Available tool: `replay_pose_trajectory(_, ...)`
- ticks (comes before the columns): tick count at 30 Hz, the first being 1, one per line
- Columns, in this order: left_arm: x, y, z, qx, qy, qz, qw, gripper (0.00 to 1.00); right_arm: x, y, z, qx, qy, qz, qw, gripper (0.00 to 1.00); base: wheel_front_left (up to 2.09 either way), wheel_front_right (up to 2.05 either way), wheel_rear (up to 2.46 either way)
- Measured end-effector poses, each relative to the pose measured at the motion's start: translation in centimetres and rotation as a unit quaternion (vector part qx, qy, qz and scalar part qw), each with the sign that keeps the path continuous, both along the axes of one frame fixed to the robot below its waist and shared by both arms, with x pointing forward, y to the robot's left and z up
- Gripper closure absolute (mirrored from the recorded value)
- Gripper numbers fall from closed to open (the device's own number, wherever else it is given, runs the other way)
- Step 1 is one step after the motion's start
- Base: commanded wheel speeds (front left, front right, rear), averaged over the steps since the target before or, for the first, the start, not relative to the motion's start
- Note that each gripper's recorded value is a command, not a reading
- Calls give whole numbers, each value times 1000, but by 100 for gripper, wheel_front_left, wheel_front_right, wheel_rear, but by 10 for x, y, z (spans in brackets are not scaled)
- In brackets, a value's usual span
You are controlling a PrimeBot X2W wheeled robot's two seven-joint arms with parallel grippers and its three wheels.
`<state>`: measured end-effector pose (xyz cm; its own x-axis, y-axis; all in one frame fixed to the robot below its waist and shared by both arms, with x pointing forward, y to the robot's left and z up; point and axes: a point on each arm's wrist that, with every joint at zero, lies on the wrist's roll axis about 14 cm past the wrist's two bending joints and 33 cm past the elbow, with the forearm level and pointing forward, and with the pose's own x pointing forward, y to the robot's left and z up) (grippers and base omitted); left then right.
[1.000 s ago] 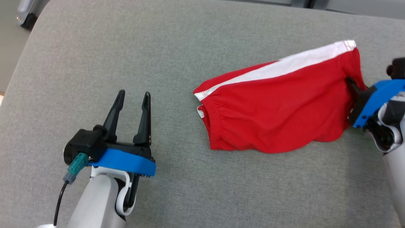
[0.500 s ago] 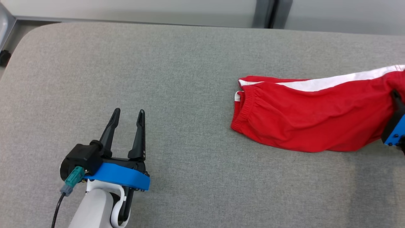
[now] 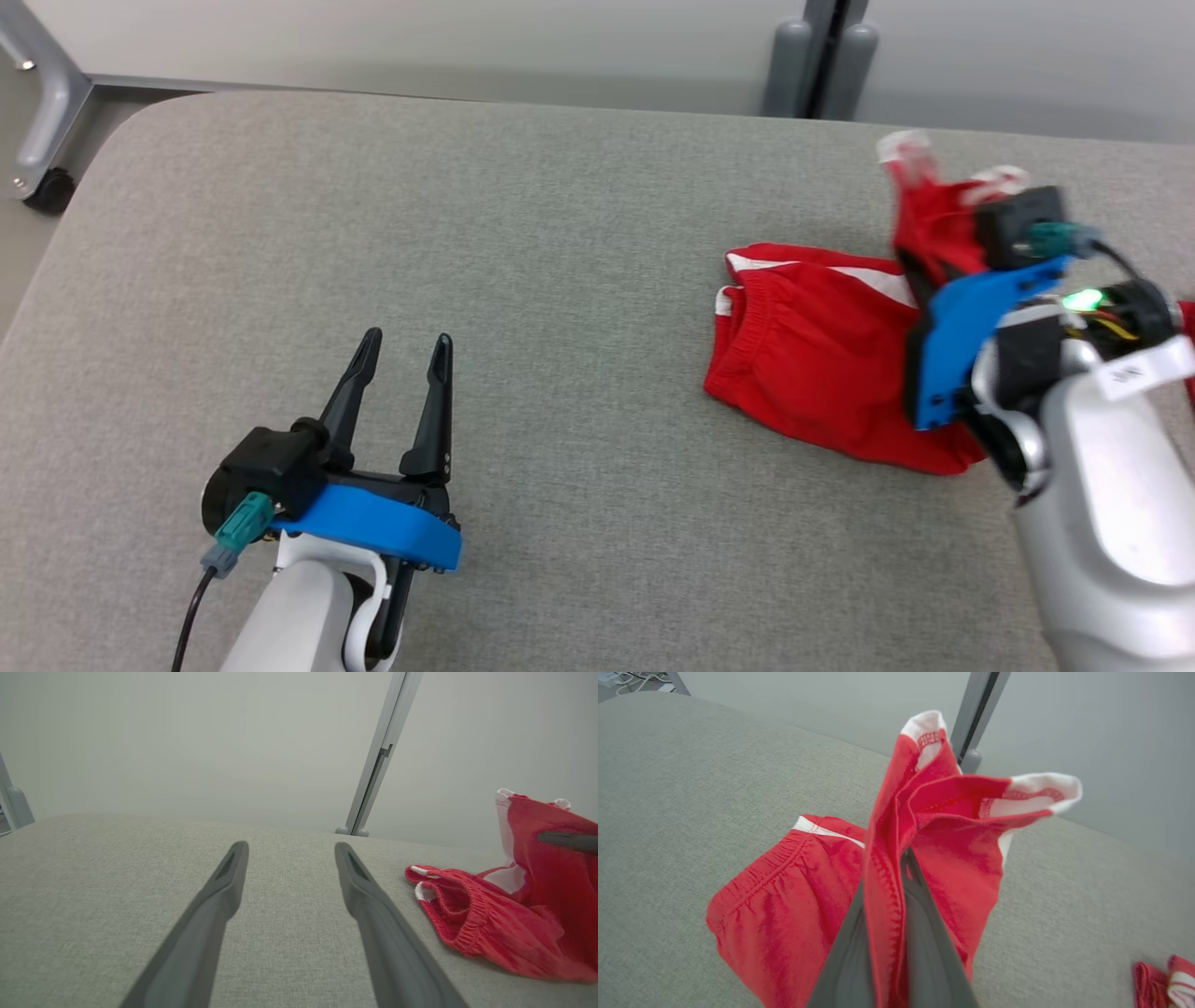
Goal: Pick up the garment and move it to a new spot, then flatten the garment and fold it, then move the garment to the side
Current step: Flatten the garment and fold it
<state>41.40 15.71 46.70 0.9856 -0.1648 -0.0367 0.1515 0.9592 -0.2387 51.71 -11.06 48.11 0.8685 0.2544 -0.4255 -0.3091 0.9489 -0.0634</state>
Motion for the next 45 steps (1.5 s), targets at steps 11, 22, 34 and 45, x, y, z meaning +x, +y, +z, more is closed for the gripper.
replay_pose_trajectory(11, -1, 11, -1, 1, 4, 16, 1000, 0, -8, 99, -56, 23, 99, 105, 989, 0, 0, 0, 0)
replay_pose_trajectory(22, 1, 13, 3, 0, -1, 19, 1000, 0, 6, 122, 33, 184, -43, 116, 975, 0, 0, 0, 0)
replay_pose_trajectory(34, -6, -9, 11, -8, -14, -10, 1000, 0, -28, -43, 32, 79, -121, -35, 989, 0, 0, 0, 0)
replay_pose_trajectory(45, 5, -12, 5, 16, -8, -29, 999, 0, -42, 21, -44, 61, -32, 22, 997, 100, 0, 0, 0)
